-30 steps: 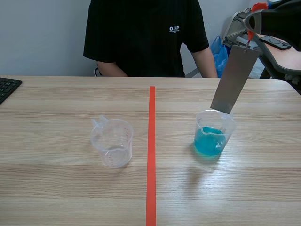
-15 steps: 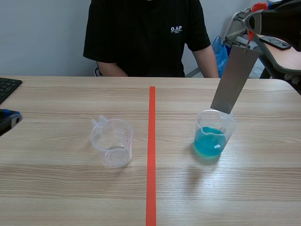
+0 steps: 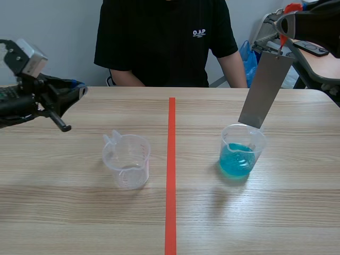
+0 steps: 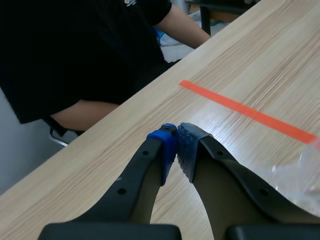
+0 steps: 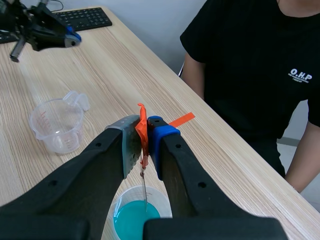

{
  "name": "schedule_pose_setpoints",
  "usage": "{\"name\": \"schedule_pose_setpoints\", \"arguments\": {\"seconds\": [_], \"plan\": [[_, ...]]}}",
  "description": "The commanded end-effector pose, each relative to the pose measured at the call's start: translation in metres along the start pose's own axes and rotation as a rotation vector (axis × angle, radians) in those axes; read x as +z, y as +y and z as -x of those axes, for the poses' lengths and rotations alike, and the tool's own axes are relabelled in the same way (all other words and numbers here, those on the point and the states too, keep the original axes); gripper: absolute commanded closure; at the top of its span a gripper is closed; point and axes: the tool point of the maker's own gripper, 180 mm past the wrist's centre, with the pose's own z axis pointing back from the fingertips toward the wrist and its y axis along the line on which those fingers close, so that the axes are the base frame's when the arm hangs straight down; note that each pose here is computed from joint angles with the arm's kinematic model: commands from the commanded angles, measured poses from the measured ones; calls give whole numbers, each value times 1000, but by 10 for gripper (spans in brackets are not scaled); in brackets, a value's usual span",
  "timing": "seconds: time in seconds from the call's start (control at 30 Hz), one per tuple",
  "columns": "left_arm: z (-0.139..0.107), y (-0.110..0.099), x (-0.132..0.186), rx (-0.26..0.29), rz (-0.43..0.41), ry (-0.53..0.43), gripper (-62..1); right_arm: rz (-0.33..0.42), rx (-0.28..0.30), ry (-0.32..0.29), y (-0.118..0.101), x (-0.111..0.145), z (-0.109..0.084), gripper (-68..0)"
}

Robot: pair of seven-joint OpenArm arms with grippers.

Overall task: Do the redox reaction experiment.
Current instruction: 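Move the plate over the blue solution, then point at the plate with the left hand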

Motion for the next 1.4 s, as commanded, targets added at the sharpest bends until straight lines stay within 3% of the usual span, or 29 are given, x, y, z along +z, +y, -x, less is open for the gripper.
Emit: {"name": "schedule_pose_setpoints", "arguments": {"seconds": [0.0, 0.27, 0.8, 0.9, 1.13, 1.37], "plan": [[-19, -9, -17, -5, 23, -58, -38, 4, 29, -41, -4, 3, -17, -15], [-37, -55, -64, 16, 116, -80, -40, 4, 29, -41, -4, 3, -17, -15], [-64, -145, -110, 62, 285, -130, -40, 4, 29, -41, -4, 3, -17, -15], [-69, -160, -116, 47, 315, -132, -40, 4, 29, -41, -4, 3, -17, -15], [-79, -182, -123, 49, 359, -153, -40, 4, 29, -41, -4, 3, -17, -15], [-81, -187, -126, 45, 368, -156, -40, 4, 29, -41, -4, 3, -17, -15]]}}
